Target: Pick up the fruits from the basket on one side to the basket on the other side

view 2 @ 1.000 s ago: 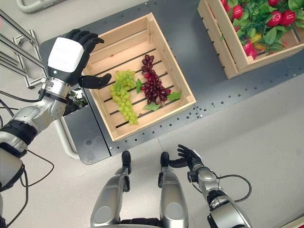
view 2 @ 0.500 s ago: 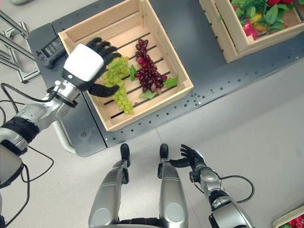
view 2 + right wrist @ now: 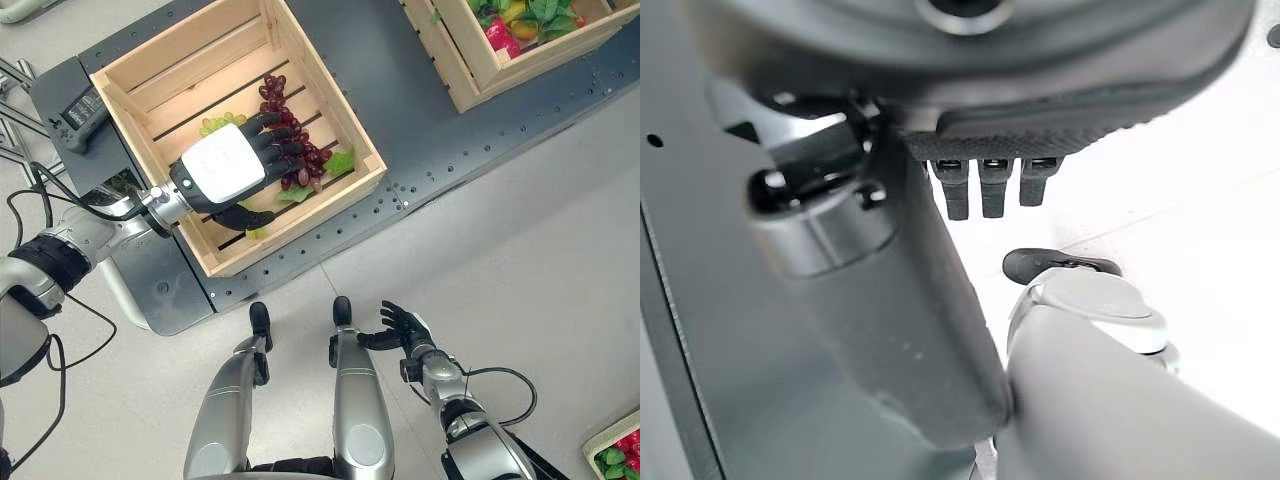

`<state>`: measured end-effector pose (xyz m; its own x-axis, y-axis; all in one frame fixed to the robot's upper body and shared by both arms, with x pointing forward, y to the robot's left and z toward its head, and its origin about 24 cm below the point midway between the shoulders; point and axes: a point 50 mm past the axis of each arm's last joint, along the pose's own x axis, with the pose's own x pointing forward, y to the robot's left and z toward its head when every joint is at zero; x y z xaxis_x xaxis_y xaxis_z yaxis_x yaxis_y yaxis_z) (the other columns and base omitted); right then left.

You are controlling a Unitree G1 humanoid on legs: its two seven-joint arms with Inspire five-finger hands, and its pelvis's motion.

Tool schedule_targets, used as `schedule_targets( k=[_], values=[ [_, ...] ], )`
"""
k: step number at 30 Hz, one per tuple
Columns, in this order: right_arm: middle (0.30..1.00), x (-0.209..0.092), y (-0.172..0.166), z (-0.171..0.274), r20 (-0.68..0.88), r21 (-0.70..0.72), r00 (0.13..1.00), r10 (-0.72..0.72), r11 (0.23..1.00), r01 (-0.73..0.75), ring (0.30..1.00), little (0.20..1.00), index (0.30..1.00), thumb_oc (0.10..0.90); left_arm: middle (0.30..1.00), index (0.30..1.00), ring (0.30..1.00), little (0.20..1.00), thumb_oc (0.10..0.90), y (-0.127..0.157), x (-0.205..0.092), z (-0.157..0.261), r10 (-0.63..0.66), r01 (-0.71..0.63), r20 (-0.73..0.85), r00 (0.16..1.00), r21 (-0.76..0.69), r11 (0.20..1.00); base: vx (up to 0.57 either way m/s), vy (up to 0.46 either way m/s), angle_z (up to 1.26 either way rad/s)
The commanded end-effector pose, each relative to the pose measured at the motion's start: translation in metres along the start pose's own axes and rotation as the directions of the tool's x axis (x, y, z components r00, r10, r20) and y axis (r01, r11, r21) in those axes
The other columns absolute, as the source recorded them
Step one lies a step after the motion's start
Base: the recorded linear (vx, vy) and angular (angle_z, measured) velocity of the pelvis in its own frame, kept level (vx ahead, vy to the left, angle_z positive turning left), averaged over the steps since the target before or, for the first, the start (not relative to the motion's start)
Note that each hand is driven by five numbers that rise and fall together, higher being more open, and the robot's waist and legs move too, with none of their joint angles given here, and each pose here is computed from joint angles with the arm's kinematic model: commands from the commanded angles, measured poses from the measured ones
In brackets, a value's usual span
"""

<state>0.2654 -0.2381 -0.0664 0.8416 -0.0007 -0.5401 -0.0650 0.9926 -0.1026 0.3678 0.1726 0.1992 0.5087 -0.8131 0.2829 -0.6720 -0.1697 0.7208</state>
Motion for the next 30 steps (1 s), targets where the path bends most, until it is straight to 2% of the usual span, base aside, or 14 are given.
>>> schedule_targets(
  k=[1,4,6,12,15,23,30],
  values=[
    [0.9,-0.005,-0.023,0.012,0.078,0.014,0.995,-0.062,0.998,0.061,0.9,0.9,0.9,0.8,0.9,0.9,0.9,0.9,0.8,0.061,0.033,-0.05,0.235,-0.219,-0.078,0.969,0.176,0.96,0.02,0.012,-0.1],
    [0.9,-0.006,-0.023,0.011,0.08,0.025,0.995,-0.065,0.998,0.063,0.9,0.9,0.9,0.8,0.9,0.9,0.9,0.9,0.8,0.066,0.03,-0.054,0.299,-0.28,-0.073,0.951,0.196,0.94,0.03,0.001,-0.06],
    [0.9,-0.008,-0.023,0.005,0.069,0.028,0.996,-0.065,0.998,0.063,0.9,0.9,0.9,0.8,0.9,0.9,0.9,0.9,0.8,0.07,0.022,-0.062,0.387,-0.355,-0.152,0.91,0.201,0.913,0.05,0.001,-0.03],
    [0.9,-0.011,-0.024,-0.001,0.053,0.019,0.996,-0.069,0.998,0.068,0.9,0.9,0.9,0.8,0.9,0.9,0.9,0.9,0.8,0.065,0.007,-0.074,0.412,-0.366,-0.302,0.86,0.196,0.91,0.01,0.008,-0.01],
    [0.9,-0.01,-0.023,0.003,0.075,0.019,0.995,-0.061,0.998,0.059,0.9,0.9,0.9,0.8,0.9,0.9,0.9,0.9,0.8,0.067,0.001,-0.082,0.451,-0.409,-0.382,0.807,0.188,0.893,0.0,0.0,0.0],
    [0.9,-0.006,-0.012,0.019,0.136,0.027,0.99,-0.038,0.999,0.034,0.9,0.9,0.9,0.8,0.9,0.9,0.9,0.9,0.8,0.078,0.012,-0.092,0.423,-0.387,-0.388,0.819,0.173,0.906,0.0,0.0,0.0],
    [0.9,-0.009,-0.019,0.015,0.123,0.027,0.99,-0.065,0.998,0.062,0.9,0.9,0.9,0.8,0.9,0.9,0.9,0.9,0.8,0.085,0.023,-0.097,0.371,-0.347,-0.398,0.839,0.133,0.928,0.0,0.03,-0.04]
  ],
)
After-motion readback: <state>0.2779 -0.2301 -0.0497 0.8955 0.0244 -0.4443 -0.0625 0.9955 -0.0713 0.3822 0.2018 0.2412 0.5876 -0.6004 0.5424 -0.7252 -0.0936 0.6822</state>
